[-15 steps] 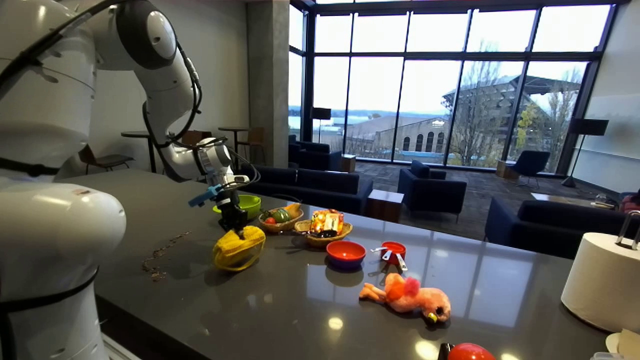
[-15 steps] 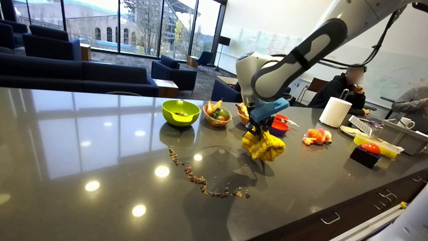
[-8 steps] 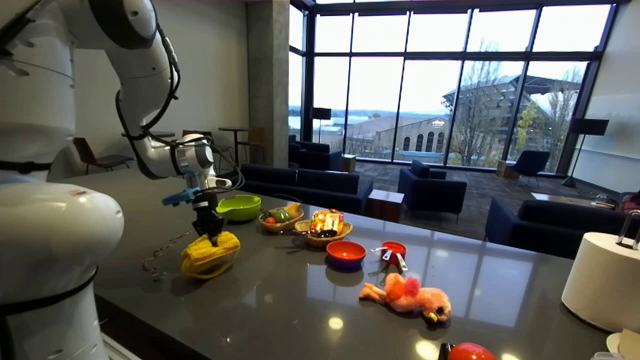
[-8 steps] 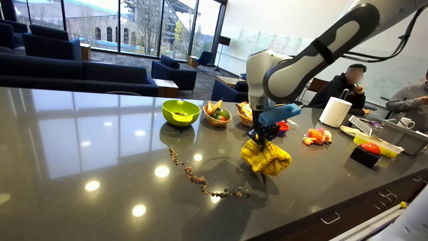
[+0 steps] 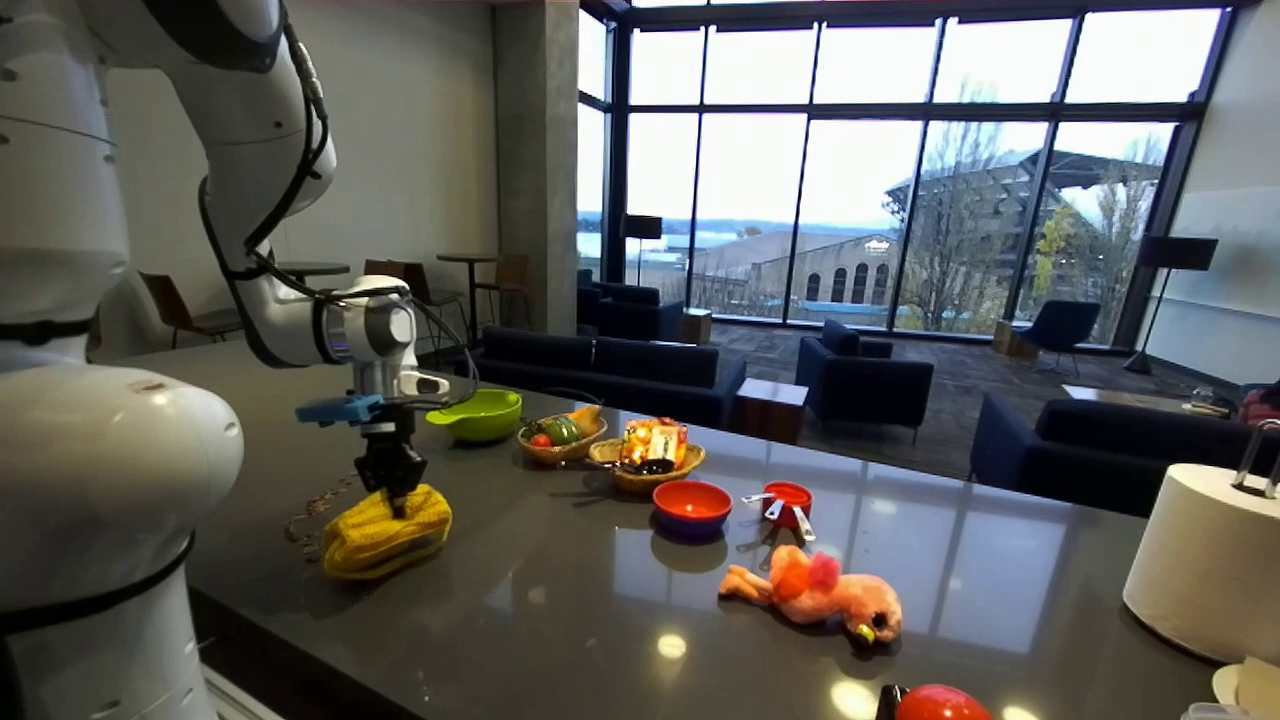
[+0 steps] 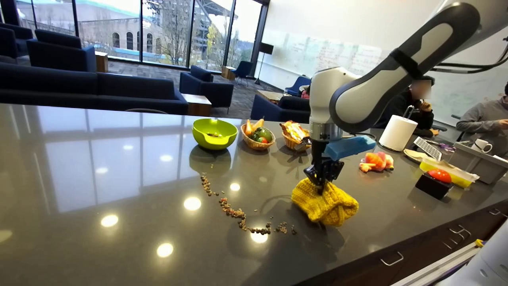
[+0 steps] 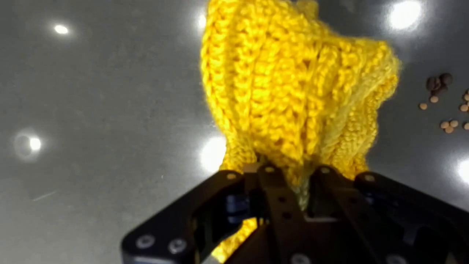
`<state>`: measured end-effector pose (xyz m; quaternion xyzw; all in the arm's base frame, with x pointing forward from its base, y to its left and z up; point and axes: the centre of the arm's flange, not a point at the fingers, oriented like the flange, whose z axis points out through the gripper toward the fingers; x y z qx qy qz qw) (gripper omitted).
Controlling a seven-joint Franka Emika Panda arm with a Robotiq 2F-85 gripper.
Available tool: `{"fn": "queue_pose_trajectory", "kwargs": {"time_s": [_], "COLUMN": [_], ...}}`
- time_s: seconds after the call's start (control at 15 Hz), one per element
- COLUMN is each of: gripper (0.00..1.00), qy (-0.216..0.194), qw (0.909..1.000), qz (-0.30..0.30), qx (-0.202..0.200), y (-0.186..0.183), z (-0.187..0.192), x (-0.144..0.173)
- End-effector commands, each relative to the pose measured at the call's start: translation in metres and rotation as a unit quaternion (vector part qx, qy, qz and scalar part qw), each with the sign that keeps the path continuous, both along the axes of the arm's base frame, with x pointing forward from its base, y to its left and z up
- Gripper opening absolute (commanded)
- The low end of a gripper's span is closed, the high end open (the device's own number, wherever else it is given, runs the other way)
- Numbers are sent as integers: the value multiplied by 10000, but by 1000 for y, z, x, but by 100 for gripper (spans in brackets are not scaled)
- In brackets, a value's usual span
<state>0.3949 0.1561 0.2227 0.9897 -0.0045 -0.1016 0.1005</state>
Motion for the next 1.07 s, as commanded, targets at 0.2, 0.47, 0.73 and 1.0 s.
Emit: {"fn": "queue_pose_trajectory", "kwargs": {"time_s": [0.2,0.47,0.73,1.0], "gripper": [4,4,4,4], "qy": [-18,27,133,160], "qw": [9984,9970,9941,9892], "qz": [216,470,856,1262], "qx": [525,611,658,732], "y": [2,36,83,132], "z": [-22,-33,-37,-39], "x": [-18,-14,-17,-18]}}
